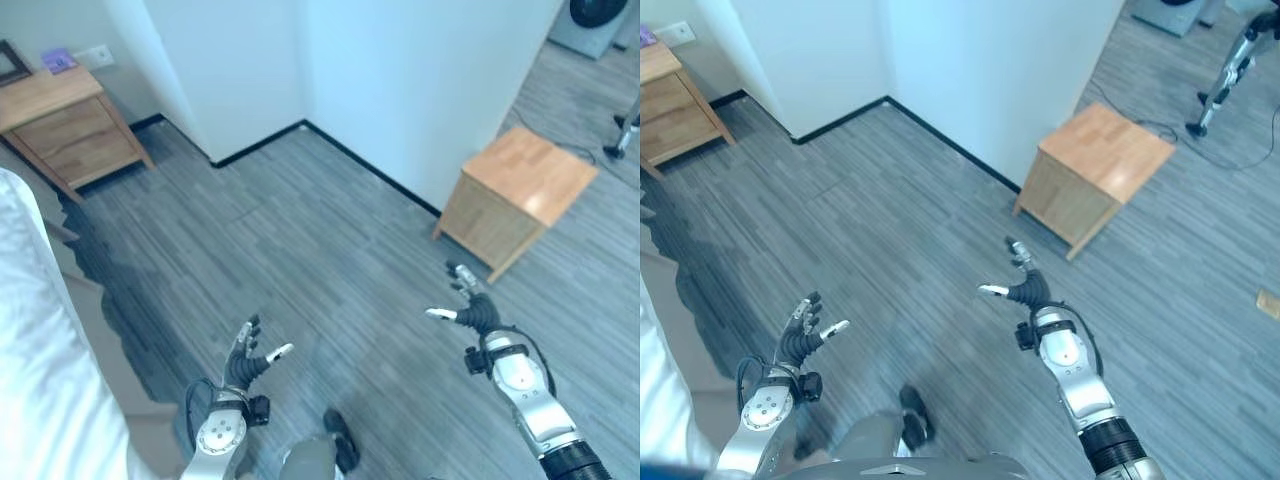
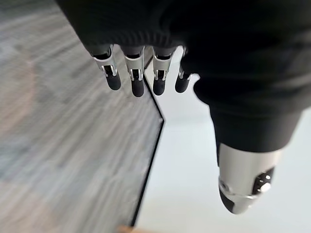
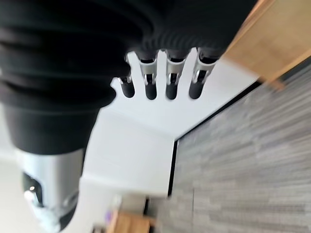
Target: Making the bed.
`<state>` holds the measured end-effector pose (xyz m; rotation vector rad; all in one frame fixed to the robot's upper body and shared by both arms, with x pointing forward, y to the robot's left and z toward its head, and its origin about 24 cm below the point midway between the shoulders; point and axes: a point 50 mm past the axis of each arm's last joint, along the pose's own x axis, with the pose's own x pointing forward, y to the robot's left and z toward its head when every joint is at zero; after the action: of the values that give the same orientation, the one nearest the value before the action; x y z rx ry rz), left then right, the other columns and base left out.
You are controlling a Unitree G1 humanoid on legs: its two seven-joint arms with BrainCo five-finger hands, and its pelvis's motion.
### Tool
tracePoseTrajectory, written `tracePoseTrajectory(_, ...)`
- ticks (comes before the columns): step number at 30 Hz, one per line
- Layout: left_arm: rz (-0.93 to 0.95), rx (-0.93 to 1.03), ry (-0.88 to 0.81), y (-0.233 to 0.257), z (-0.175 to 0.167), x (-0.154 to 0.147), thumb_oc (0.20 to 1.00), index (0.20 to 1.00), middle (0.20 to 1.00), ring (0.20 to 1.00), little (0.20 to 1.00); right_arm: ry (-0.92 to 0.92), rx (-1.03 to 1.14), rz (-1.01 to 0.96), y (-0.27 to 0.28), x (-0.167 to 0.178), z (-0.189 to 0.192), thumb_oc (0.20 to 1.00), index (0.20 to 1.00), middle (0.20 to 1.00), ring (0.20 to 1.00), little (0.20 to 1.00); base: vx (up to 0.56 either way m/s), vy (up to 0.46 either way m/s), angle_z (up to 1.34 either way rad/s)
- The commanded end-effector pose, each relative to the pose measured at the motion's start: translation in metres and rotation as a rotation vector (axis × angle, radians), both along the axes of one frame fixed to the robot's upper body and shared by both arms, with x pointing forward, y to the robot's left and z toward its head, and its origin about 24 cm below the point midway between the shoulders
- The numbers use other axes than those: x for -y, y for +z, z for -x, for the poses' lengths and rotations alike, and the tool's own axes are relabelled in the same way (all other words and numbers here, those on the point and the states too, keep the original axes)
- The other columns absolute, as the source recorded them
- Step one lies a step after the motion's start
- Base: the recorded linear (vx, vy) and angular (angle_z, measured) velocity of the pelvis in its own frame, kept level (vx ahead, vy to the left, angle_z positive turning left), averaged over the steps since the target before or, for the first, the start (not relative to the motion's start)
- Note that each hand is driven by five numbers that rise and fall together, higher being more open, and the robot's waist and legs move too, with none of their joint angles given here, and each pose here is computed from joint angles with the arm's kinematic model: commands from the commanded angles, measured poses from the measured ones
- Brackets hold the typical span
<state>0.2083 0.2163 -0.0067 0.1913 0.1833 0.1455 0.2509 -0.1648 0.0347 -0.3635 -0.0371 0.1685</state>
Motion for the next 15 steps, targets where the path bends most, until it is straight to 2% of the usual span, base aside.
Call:
tracePoseTrajectory(1,-0.072,0.117,-0.042,0.028,-0.006,-0.010,1.000,1.000,1.000,1.000,1.000,0.030,0.167,-0.034,0.033,-0.009,-0.014,1.000,1.000,1.000,1.000,1.000,0.40,0.091,1.01)
tracePoseTrajectory(5,-0.087,0.145,-0.087,0.035,-0.015,-0.004,1.000,1.000,1.000,1.000,1.000,0.040,0.175,-0.063,0.037,-0.009,-0.011,1.000,1.000,1.000,1.000,1.000,0.32,-0.057,1.38)
tracePoseTrajectory(10,-0.059,0.123,-0.136,0.031,-0.015,0.004,1.000,1.000,1.000,1.000,1.000,0.026,0.150,-0.111,0.033,-0.003,-0.004,1.000,1.000,1.000,1.000,1.000,0.34,-0.230,1.62)
tracePoseTrajectory(15,-0.075,0.104,-0.135,0.029,-0.016,-0.003,1.000,1.000,1.000,1.000,1.000,-0.006,0.124,-0.125,0.028,0.002,-0.003,1.000,1.000,1.000,1.000,1.000,0.24,-0.228,1.52)
